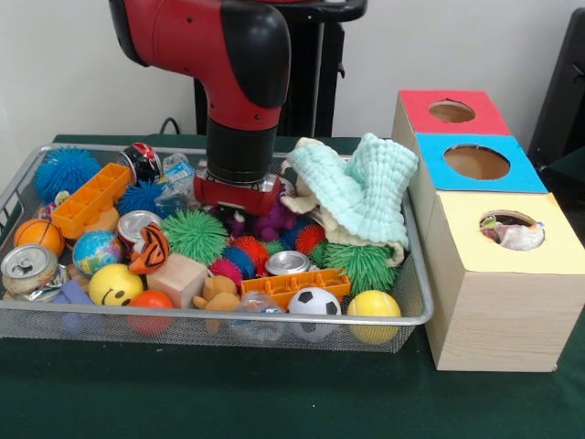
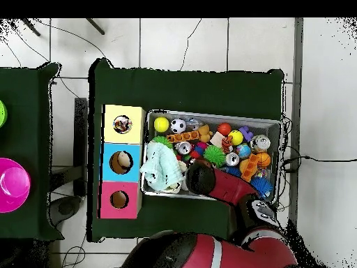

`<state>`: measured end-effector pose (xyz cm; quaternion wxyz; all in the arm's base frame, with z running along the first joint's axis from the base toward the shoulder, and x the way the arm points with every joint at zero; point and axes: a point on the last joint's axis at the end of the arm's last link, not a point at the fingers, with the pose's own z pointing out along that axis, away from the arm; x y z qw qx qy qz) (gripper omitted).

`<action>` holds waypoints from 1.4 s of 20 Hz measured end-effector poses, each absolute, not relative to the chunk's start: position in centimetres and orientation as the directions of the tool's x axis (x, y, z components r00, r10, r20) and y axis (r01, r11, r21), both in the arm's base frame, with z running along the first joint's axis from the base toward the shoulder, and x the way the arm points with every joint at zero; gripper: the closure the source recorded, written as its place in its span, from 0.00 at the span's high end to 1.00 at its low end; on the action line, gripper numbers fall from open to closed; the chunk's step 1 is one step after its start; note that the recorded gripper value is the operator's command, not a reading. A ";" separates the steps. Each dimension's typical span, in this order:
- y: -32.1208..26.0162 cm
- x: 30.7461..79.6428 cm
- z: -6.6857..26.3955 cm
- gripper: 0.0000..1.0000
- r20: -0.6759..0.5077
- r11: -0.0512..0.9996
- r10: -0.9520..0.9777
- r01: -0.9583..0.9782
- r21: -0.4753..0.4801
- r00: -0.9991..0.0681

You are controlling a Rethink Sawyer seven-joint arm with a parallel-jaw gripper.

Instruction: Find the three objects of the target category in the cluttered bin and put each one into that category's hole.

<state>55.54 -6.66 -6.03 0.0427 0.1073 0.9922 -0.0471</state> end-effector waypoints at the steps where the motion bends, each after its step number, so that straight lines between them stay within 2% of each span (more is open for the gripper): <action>1: -6.6 55.6 -6.0 0.00 -0.095 0.973 0.210 0.218 -0.081 -0.973; 15: -6.8 55.6 -5.1 0.00 -0.096 0.967 0.248 0.252 -0.032 -0.964; 17: -6.1 55.7 -3.7 0.00 -0.091 0.968 0.247 0.250 -0.021 -0.965; 18: -5.1 55.7 -1.5 0.00 -0.071 0.969 0.244 0.246 -0.014 -0.967; 23: -2.6 56.2 3.8 0.00 -0.001 0.974 0.227 0.227 0.002 -0.974; 28: 1.7 57.0 11.7 0.00 0.106 0.978 0.198 0.204 0.053 -0.975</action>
